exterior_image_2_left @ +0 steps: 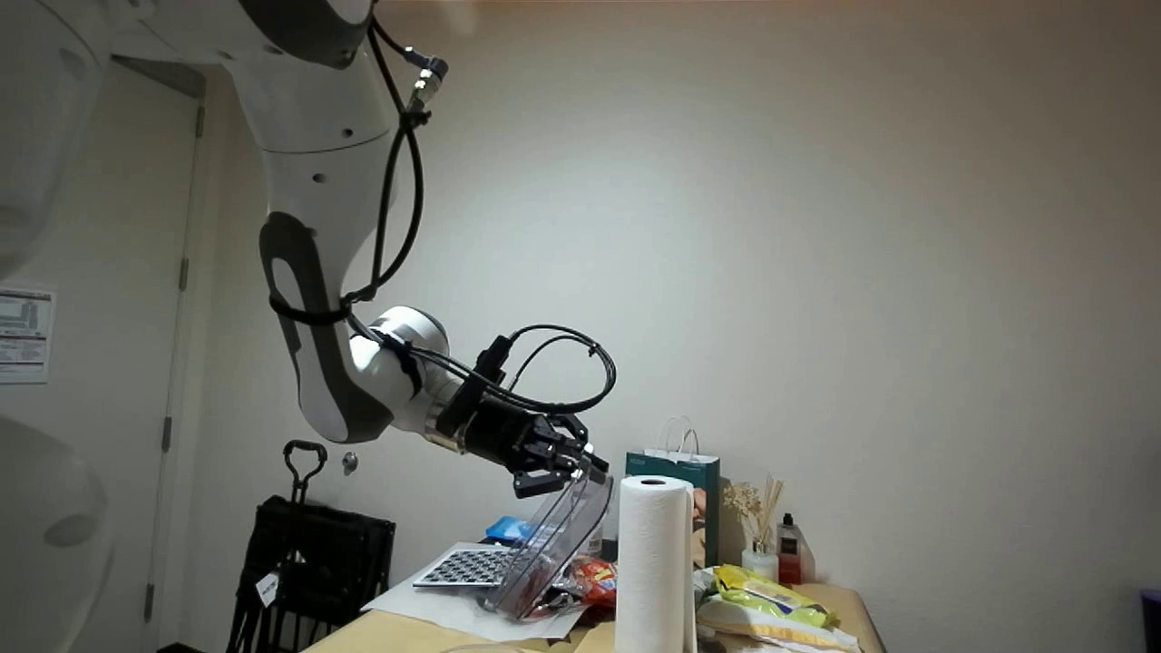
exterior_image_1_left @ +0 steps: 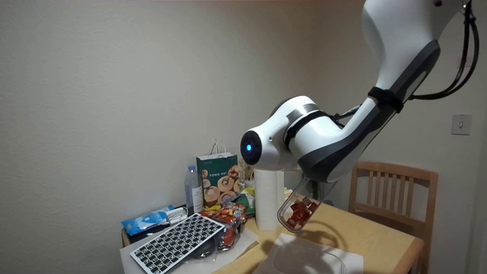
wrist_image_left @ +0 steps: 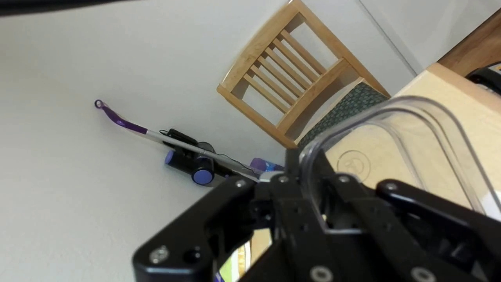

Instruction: Pick up the bowl and pour it's contents in the bowl

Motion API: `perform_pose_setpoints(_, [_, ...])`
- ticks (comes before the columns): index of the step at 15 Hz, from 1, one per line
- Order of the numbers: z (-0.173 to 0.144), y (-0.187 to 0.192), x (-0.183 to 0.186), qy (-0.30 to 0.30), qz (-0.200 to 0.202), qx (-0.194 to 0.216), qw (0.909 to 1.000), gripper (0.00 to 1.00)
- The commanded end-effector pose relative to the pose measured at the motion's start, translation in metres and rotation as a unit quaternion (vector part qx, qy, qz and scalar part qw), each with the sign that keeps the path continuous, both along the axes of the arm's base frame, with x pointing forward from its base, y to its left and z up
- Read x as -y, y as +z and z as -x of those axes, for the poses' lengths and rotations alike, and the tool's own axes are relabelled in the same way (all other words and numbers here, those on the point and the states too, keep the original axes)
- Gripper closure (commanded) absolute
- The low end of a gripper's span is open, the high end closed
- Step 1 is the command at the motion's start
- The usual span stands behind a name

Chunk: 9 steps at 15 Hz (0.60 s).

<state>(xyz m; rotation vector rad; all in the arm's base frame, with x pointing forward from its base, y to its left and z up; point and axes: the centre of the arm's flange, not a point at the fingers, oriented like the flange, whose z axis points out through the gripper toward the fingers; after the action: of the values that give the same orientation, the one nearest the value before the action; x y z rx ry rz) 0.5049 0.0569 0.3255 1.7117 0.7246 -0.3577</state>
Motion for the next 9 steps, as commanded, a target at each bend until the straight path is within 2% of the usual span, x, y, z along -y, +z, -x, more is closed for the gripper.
perform_pose_setpoints(1, [0.009, -0.006, 0.007, 0.045, 0.041, 0.044, 0.9972, 0.97])
perform_pose_setpoints(5, [0.01, 0.003, 0.003, 0.126, 0.109, 0.065, 0.9839, 0.97])
perform_pose_setpoints(7, [0.007, 0.008, 0.002, 0.128, 0.073, 0.029, 0.9887, 0.97])
perform_pose_setpoints(8, [-0.003, -0.006, -0.002, 0.113, 0.084, 0.042, 0.9891, 0.89])
perform_pose_setpoints(9, [-0.003, -0.005, -0.003, 0.118, 0.079, 0.041, 0.9891, 0.89])
